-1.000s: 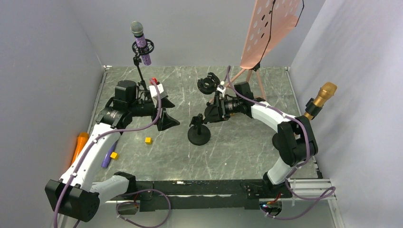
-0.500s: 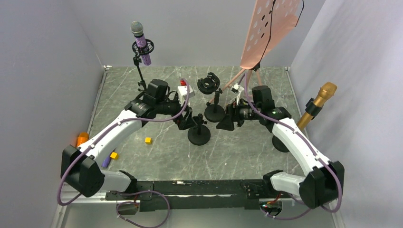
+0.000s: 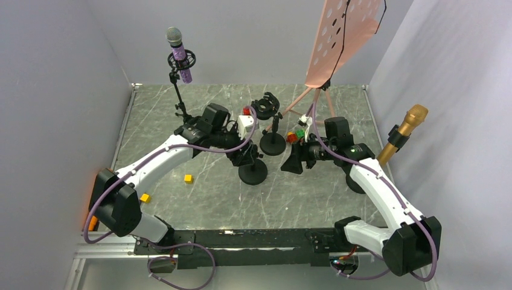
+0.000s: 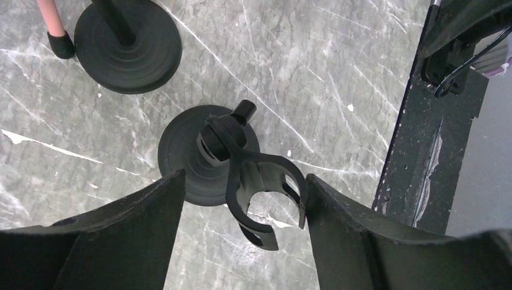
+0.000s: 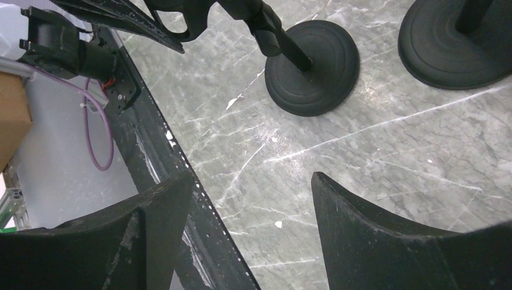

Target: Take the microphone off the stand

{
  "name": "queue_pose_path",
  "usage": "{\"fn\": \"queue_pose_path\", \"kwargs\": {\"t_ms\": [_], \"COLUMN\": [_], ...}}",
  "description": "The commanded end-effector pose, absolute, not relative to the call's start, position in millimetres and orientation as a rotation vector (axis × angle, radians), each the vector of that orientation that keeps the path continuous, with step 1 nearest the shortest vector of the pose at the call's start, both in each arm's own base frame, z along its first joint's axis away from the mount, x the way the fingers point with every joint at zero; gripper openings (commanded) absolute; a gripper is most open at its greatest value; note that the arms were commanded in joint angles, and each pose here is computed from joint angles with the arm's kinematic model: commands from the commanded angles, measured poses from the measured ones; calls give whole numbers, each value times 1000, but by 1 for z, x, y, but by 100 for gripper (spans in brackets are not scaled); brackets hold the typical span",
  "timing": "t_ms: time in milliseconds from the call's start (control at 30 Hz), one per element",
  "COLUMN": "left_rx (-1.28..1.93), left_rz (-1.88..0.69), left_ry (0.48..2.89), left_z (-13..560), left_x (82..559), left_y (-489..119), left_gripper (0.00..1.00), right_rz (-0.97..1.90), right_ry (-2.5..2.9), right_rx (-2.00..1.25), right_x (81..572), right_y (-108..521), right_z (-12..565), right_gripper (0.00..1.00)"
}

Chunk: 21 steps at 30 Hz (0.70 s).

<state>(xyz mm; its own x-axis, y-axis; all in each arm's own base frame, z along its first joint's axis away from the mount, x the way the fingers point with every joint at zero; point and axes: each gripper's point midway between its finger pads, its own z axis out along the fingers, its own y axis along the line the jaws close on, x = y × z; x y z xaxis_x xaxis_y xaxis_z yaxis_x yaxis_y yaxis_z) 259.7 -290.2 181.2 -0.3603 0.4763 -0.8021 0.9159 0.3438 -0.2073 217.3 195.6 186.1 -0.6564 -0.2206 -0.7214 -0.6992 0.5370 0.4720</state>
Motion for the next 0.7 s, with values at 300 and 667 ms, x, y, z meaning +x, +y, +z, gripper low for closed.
{"fn": "queue_pose_path", "kwargs": {"t_ms": [300,667], "left_rx": [1167,1200], "left_rz": [-673,-788], "left_ry": [1843,1744], "left_z": [223,246], "left_x": [325,330], "left_y": [-258,-251], "left_gripper": [65,58], "right_rz": [982,970], "right_ry": [2106,2111], "right_rx": [-695,-645], "right_x": [234,237], "right_y": [187,176], "right_z": [199,198], "right_gripper": [74,73]}}
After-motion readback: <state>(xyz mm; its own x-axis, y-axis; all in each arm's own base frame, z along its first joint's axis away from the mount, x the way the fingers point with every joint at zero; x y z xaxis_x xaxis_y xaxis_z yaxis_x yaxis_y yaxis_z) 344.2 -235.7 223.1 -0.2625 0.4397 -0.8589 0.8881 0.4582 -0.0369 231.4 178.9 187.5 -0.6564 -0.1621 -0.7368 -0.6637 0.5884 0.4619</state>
